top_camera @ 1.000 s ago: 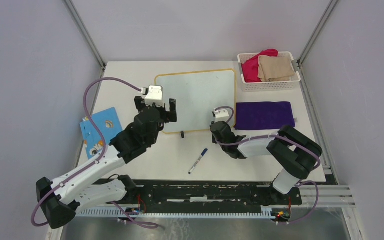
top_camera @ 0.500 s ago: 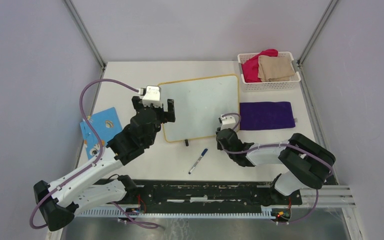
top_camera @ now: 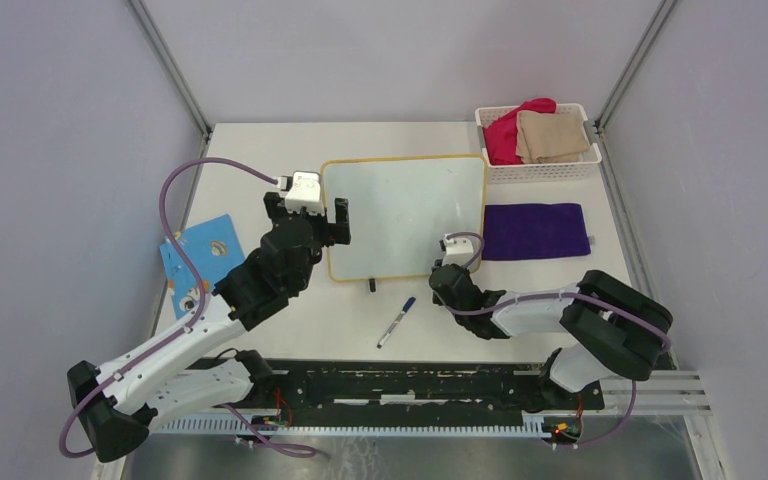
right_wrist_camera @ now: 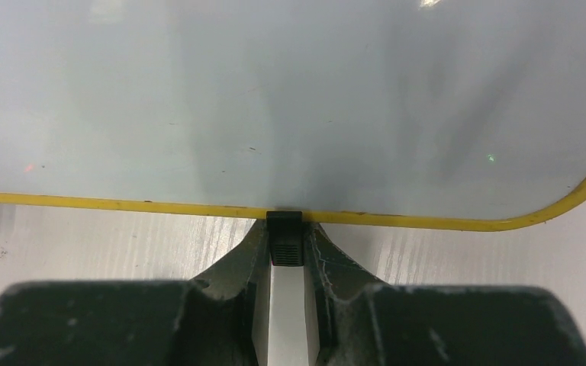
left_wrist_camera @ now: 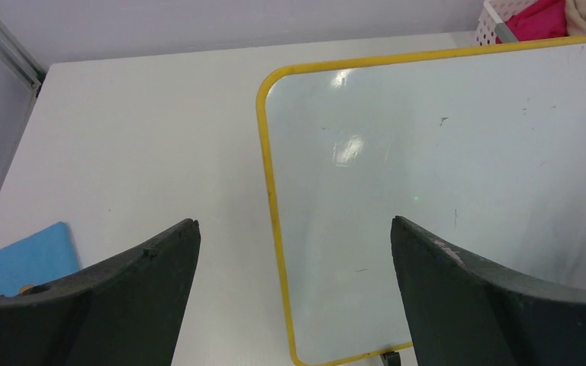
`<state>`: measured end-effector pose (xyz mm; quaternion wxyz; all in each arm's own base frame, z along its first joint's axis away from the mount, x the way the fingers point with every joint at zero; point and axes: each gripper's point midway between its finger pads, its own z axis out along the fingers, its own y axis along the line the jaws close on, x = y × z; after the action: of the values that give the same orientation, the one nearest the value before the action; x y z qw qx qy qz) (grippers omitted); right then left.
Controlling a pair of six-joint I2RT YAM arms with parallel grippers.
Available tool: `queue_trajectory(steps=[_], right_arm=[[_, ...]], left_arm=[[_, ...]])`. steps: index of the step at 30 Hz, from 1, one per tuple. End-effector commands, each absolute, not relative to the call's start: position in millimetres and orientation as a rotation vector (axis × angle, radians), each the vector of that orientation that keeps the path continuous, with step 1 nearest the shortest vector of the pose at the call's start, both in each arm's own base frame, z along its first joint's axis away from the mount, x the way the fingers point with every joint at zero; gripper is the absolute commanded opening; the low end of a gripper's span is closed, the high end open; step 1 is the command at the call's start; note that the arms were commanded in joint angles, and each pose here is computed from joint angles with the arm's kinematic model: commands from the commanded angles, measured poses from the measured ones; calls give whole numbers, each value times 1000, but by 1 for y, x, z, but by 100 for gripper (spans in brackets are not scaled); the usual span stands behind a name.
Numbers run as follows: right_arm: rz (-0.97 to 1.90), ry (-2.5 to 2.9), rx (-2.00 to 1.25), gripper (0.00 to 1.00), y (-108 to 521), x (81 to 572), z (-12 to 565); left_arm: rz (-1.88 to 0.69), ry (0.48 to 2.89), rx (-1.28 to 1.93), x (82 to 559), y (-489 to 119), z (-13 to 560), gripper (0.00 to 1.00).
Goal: Write a sentence on the whiteboard
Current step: Move the whiteboard to the center of the board.
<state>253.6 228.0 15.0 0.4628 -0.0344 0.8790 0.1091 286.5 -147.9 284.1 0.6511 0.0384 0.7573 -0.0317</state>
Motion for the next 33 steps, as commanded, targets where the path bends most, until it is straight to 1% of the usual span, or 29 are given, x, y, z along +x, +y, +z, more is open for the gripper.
queue_trajectory(steps=[1, 10, 20, 22, 27, 30, 32, 33], right_arm=[[51, 2332, -145, 0, 192, 223, -26], [-100, 2274, -95, 0, 170, 233, -8], [-130, 2299, -100, 0, 166, 229, -12], [-125, 2306, -119, 12, 169, 229, -13], [-108, 2308, -126, 34, 170, 228, -12], [-90, 2306, -141, 49, 172, 227, -10], [-82, 2298, -146, 55, 171, 227, -8], [-78, 2292, -148, 56, 171, 227, -6]], left_arm=[[-91, 1678, 84, 286, -148, 300, 100], [-94, 1673, 81, 285, -147, 302, 100], [-99, 1672, 82, 284, -148, 303, 100], [-99, 1674, 86, 284, -149, 302, 100], [-102, 1675, 88, 284, -149, 302, 100], [-101, 1676, 92, 284, -150, 301, 100], [-101, 1679, 93, 284, -150, 301, 100], [-100, 1680, 95, 284, -151, 300, 100]])
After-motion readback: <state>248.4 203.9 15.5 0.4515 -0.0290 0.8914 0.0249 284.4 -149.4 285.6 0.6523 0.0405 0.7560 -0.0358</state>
